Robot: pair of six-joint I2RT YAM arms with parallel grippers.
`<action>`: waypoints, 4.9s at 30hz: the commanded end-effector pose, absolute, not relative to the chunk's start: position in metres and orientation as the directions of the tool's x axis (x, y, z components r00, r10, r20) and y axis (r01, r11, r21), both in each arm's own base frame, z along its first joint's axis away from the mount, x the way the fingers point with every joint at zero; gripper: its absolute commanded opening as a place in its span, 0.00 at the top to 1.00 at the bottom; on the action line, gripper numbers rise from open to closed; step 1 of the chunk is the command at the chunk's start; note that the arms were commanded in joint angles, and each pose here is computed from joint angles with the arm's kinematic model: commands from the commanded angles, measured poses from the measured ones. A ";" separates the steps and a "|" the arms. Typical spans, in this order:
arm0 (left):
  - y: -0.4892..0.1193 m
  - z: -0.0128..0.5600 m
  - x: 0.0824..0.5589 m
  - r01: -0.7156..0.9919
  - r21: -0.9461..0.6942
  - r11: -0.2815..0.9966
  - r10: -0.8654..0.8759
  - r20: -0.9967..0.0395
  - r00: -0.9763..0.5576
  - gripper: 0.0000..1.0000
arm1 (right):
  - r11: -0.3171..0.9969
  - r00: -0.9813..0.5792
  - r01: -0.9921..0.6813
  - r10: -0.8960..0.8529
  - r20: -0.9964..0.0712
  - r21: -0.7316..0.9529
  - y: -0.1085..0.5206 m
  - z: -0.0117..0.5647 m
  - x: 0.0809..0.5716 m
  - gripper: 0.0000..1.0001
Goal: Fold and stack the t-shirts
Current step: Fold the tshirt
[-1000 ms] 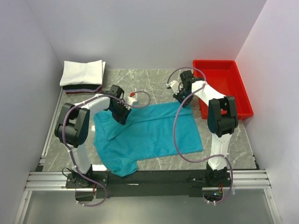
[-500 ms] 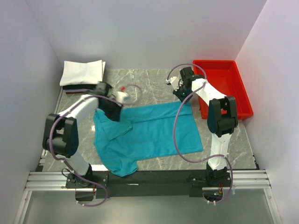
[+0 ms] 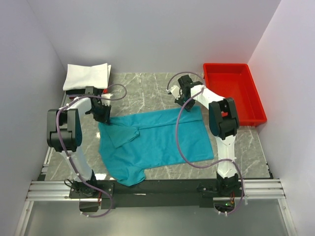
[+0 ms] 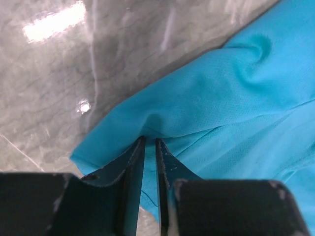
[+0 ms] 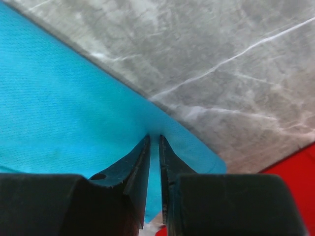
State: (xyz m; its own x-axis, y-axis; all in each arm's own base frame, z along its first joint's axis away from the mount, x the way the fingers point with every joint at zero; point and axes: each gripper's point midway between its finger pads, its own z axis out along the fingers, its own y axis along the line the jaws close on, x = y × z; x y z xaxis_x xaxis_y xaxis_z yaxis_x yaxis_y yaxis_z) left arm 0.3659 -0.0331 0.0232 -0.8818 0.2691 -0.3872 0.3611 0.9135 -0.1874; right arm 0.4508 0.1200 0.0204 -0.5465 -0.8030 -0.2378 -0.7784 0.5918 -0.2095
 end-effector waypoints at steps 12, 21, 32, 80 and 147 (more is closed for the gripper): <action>0.024 -0.012 0.428 0.292 -0.006 0.956 0.277 -0.293 -0.915 0.81 | 0.540 -0.512 -0.755 -0.840 -0.181 -0.373 0.129 0.030 0.488 0.82; 0.014 0.048 0.511 0.376 -0.029 0.926 0.314 -0.495 -0.810 0.75 | 0.558 -0.476 -0.607 -0.825 -0.304 -0.566 0.136 0.066 0.559 0.77; -0.014 0.206 0.414 0.578 -0.022 0.816 0.378 -0.737 -0.561 0.29 | 0.613 -0.408 -0.701 -0.763 -0.501 -0.364 0.156 0.184 0.452 0.27; -0.040 0.044 0.148 0.968 -0.108 0.228 0.947 -0.208 -0.246 0.25 | 0.398 -0.378 -0.901 -0.916 -0.136 -0.175 0.139 0.011 0.202 0.76; -0.056 0.129 0.338 0.978 0.207 0.028 0.997 0.065 -0.042 0.94 | 0.370 -0.359 -0.929 -0.912 -0.200 -0.016 0.124 0.072 0.291 1.00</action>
State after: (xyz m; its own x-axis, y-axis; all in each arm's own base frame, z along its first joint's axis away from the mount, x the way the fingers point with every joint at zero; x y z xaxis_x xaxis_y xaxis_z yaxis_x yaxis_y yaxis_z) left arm 0.3127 -0.0513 0.1211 -0.1442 0.9874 0.0652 0.9763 0.1312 0.1724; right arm 0.2786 0.1193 0.0640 -0.3735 -0.9097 -0.1814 -0.9225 0.3848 -0.0304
